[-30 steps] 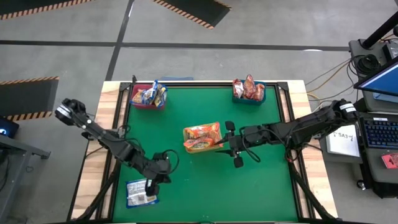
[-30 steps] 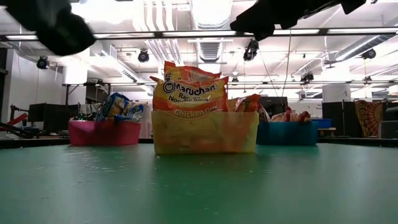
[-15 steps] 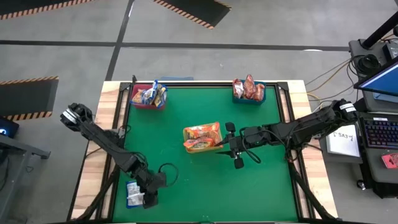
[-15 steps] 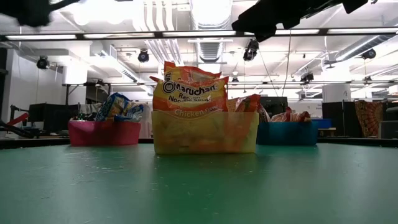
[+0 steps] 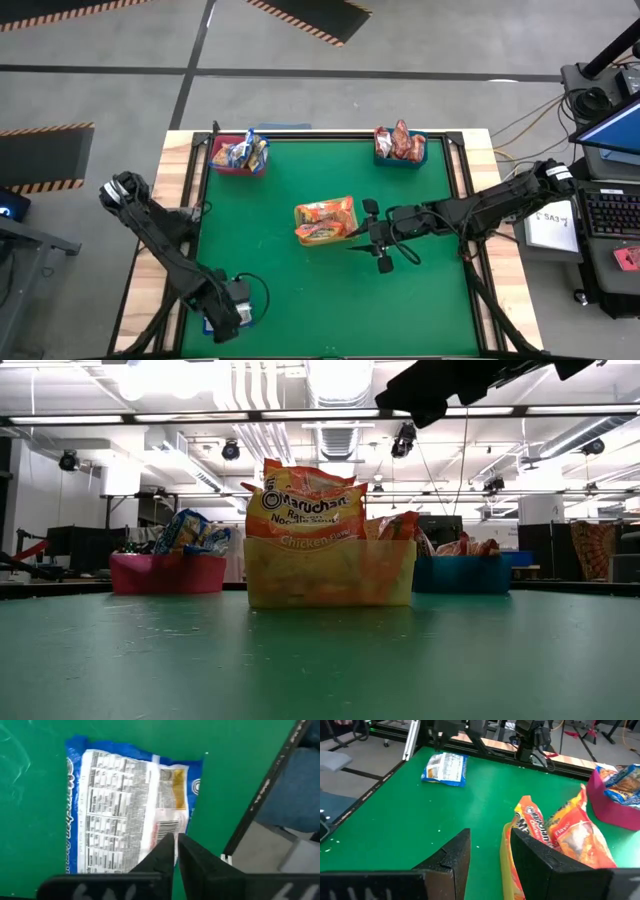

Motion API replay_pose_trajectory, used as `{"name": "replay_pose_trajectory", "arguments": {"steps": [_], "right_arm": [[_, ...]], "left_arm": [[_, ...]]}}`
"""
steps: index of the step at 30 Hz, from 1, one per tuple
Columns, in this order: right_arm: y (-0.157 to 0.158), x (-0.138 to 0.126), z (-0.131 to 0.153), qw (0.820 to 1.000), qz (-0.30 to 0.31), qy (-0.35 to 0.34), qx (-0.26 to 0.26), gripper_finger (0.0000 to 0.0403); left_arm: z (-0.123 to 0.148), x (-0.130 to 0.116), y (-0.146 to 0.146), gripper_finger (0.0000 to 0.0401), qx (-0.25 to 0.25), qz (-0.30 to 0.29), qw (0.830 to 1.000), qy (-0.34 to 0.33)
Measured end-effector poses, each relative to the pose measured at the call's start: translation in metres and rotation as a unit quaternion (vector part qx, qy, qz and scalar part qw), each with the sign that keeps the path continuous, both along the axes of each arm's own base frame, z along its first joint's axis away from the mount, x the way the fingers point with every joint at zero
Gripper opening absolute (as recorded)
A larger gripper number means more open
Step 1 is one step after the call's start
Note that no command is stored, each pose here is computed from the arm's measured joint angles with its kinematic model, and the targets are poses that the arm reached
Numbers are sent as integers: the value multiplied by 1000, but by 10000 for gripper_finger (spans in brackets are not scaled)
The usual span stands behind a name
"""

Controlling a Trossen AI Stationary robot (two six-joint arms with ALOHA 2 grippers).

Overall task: Sort Maruchan noodles
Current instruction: Put the blue noodle pack into the red bin

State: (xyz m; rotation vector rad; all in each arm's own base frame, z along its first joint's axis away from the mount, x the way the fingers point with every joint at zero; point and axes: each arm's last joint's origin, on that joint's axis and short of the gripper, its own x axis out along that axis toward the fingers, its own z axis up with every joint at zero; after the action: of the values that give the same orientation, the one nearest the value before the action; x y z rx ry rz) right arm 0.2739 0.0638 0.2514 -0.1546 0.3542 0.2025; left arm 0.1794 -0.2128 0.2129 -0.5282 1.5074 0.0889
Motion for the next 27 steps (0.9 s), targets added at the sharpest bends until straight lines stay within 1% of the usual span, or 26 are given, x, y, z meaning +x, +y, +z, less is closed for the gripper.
{"name": "replay_pose_trajectory", "arguments": {"steps": [3, 7, 9, 13, 15, 17, 19, 21, 27], "right_arm": [[3, -1, 0, 1000, 6, 0, 0, 130], [6, -2, 0, 1000, 11, 0, 0, 130], [8, -2, 0, 1000, 13, 0, 2, 130], [9, -2, 0, 1000, 11, 2, 10, 130], [10, -2, -1, 1000, 12, 3, 11, 130], [11, -2, -2, 1000, 14, 5, 11, 130], [12, -2, -2, 1000, 16, 6, 10, 130], [12, -2, -3, 1000, 16, 7, 10, 130], [13, -2, -3, 1000, 15, 8, 14, 130]], "left_arm": [[0, 6, -7, 26, 3, -11, 1000, -1], [-8, 13, -16, 75, 26, -25, 999, 10], [-14, 15, -18, 105, 48, -30, 998, 29], [-24, 15, -22, 167, 109, -53, 989, 83], [-26, 14, -27, 194, 128, -78, 984, 97], [-28, 13, -33, 216, 134, -101, 981, 98], [-30, 13, -37, 230, 143, -107, 979, 94], [-32, 12, -38, 236, 153, -109, 978, 90], [-42, 6, -34, 228, 175, -109, 973, 101]]}}
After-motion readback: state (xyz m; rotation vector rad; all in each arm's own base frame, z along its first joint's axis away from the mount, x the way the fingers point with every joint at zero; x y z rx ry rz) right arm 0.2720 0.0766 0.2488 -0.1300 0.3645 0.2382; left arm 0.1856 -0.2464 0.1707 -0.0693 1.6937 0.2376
